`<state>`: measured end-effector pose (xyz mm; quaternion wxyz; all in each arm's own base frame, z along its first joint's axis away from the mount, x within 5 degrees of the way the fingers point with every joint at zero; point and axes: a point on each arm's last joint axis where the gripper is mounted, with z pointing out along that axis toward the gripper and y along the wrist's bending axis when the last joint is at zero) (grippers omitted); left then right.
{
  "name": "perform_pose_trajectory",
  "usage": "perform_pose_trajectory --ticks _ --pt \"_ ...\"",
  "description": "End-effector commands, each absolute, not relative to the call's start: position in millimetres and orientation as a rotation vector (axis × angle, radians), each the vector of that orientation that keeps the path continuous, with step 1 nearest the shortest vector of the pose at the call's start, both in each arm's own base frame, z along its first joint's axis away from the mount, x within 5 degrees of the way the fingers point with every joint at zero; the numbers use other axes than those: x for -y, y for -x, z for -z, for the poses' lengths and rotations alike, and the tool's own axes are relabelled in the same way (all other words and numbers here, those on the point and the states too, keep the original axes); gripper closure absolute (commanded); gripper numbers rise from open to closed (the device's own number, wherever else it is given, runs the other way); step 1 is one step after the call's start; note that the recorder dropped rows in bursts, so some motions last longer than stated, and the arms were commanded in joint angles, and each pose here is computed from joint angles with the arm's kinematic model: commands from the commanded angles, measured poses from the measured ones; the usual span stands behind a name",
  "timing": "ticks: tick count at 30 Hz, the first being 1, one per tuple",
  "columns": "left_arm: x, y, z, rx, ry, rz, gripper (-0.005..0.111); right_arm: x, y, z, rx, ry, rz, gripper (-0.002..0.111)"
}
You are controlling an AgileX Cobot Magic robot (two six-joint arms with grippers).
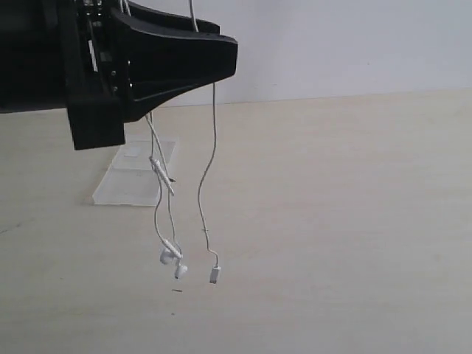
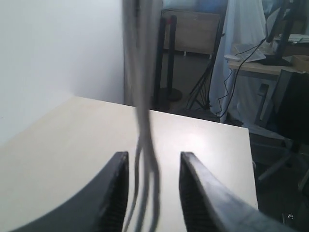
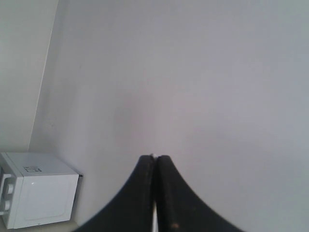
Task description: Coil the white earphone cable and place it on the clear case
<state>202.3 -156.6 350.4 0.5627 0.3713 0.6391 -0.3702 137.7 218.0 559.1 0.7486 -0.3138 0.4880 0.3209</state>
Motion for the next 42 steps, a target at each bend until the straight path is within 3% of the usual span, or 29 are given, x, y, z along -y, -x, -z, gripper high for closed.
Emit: perform_pose_trajectory --ticks 1,14,19,23,32,42 --pt "154.8 -199.1 -354.2 -1.497 -0.855 0.865 0.071 -214.5 -135.5 -563.0 -1.051 0.684 -0.693 0.108" --pt "151.7 -199.2 -349.7 -1.526 -0.831 0.832 0.074 -214.5 -135.5 -563.0 -1.051 0.684 -0.693 0.108" --pt "151.4 -199.7 -349.6 -1.529 -0.827 0.826 0.094 -214.5 -135.5 -563.0 -1.051 0.684 -0.693 0.108" --pt "151.4 -199.7 -349.6 -1.529 -0.827 0.826 0.103 -214.5 -135.5 -563.0 -1.051 0.684 -0.693 0.108" --pt "149.8 -202.2 -348.7 -1.542 -0.812 0.791 0.107 -214.5 -135.5 -563.1 -1.051 0.683 -0.695 0.108" --pt "136.1 -218.2 -343.1 -1.647 -0.668 0.579 0.107 -191.2 -130.1 -560.8 -1.221 0.665 -0.659 0.108"
